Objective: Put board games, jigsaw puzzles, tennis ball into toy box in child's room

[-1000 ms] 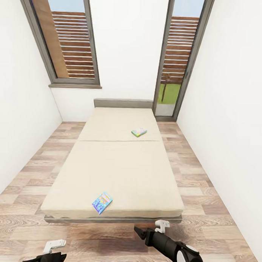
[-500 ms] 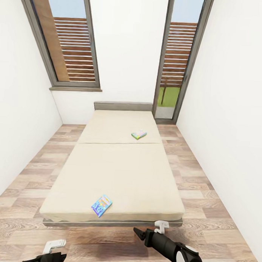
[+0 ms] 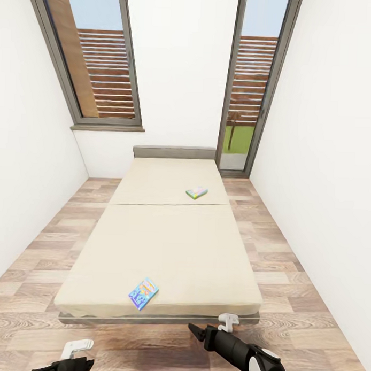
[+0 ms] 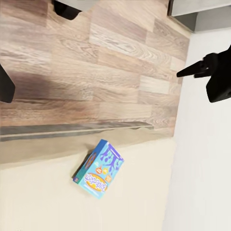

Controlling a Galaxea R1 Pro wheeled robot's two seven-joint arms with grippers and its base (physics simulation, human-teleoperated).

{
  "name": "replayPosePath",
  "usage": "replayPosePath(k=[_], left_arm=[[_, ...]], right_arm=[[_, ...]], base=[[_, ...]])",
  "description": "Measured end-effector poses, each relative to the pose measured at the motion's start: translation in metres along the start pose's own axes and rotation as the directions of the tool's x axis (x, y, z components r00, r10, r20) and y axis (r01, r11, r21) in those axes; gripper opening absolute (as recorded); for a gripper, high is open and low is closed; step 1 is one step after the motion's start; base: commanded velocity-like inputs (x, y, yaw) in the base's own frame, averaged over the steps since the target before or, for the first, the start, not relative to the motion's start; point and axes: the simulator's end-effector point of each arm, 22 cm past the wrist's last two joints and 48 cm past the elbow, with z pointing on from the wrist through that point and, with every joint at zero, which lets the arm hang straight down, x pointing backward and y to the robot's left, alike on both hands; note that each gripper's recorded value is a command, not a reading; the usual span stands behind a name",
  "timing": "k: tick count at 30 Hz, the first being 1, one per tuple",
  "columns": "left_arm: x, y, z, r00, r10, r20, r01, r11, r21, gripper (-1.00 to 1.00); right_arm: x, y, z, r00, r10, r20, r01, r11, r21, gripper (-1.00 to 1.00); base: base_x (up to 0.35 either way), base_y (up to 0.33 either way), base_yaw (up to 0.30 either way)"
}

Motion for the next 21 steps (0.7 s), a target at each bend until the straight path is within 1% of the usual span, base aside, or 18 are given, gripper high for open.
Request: replayPosePath(k=[5,14,21], left_arm=[[0.000,0.000,0.005,1.000,0.000,0.000,0.000,1.000,0.000,1.00],[-0.001,-0.001,0.013,1.000,0.000,0.001,0.000,1.000,0.000,1.00],[-0.001,-0.001,0.020,1.000,0.000,0.001,0.000,1.000,0.001,1.00]], right_arm=[[0.008,-0.004,0.005,1.000,0.011,-0.014,-0.011,1.000,0.001,1.00],[0.028,-0.019,0.013,0.998,0.042,-0.049,-0.041,0.999,0.019,1.00],[0.030,-0.028,0.017,0.998,0.053,-0.047,-0.051,0.998,0.026,1.00]], base=[[0.000,0.000,0.000],[0.000,0.000,0.000],[0.000,0.000,0.000]])
